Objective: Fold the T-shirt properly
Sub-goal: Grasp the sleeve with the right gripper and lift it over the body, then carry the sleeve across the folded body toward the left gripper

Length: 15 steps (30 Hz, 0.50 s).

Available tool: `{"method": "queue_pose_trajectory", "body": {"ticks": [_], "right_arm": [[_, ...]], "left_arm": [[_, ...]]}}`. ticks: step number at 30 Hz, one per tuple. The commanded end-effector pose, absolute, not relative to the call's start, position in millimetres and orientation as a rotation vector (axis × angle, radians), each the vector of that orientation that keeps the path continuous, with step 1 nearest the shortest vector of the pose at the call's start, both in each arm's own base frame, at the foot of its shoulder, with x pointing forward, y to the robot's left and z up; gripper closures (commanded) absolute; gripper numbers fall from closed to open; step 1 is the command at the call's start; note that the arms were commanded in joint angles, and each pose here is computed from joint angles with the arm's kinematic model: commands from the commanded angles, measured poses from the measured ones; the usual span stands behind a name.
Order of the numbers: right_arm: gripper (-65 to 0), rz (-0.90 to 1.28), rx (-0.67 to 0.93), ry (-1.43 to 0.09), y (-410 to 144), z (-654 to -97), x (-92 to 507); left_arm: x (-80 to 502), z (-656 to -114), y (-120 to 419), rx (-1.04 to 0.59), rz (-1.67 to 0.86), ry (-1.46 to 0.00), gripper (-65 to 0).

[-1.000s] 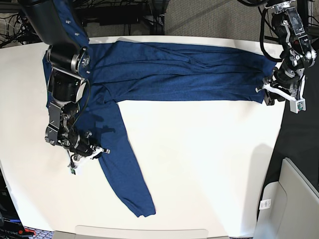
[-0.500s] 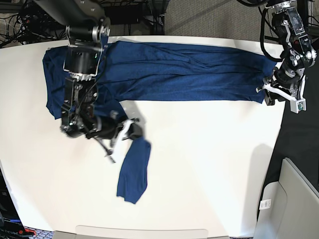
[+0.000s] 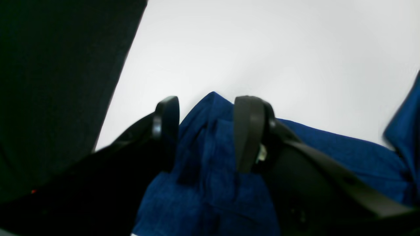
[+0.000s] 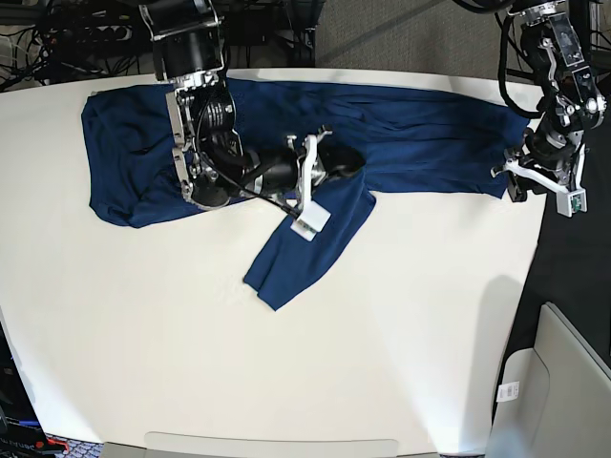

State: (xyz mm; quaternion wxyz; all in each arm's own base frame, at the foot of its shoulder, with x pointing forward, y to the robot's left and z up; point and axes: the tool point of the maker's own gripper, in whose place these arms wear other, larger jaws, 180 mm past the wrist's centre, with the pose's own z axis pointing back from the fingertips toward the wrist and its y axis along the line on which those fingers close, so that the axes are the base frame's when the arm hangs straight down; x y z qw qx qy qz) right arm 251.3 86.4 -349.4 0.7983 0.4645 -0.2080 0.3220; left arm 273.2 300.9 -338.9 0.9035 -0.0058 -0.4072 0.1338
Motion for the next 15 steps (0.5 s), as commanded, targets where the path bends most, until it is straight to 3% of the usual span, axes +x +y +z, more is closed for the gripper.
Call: {"method": "queue_pose_trajectory", "body": {"ticks": [1, 15], "right_arm": [[-0.7, 0.71, 1.028, -0.502, 91, -331, 257], [-0.9, 0.804, 1.056, -0.396, 74, -345, 213]], "left_arm": [[280, -325, 305, 0.0, 0.26, -0.886, -26.5], [280, -327, 303, -0.004, 0.259, -0.881, -26.5]]}}
